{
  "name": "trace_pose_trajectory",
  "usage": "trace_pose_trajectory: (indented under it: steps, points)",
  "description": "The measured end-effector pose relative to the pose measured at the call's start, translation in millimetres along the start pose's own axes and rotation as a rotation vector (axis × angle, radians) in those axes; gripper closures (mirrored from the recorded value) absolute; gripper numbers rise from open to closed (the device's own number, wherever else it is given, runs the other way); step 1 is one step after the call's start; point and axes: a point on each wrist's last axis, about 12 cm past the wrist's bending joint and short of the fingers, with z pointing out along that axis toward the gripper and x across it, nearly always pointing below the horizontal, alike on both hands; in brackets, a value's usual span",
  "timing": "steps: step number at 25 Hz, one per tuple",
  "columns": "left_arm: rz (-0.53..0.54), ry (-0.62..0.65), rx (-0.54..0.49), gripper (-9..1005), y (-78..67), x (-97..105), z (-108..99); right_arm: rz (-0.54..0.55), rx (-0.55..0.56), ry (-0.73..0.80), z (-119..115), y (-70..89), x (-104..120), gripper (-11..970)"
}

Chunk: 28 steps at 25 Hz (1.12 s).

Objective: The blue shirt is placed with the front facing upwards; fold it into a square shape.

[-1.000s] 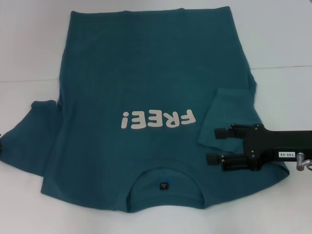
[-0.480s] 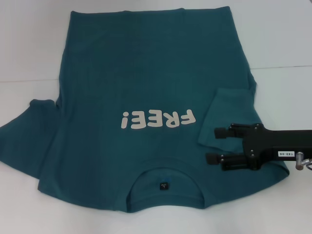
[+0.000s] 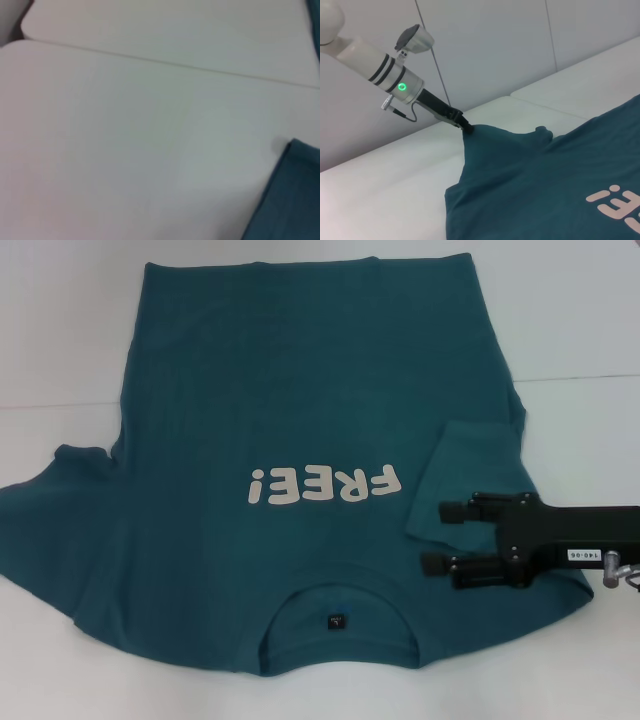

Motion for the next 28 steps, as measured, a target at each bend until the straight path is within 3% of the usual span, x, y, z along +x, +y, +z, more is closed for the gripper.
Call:
trace_pose_trajectory:
  steps: [14, 20, 28]
  points:
    - [0.037, -0.033, 0.01, 960, -13.8, -11, 2, 0.014, -0.002, -0.003, 0, 0.5, 3, 45]
    - [0.072, -0.039, 0.043, 959, -32.5, -16, -2, 0.016, 0.007, -0.004, -1, -0.1, 4, 45]
    - [0.112, -0.064, 0.11, 959, -60.6, -26, -22, 0.02, 0.011, -0.005, 0, -0.3, 6, 45]
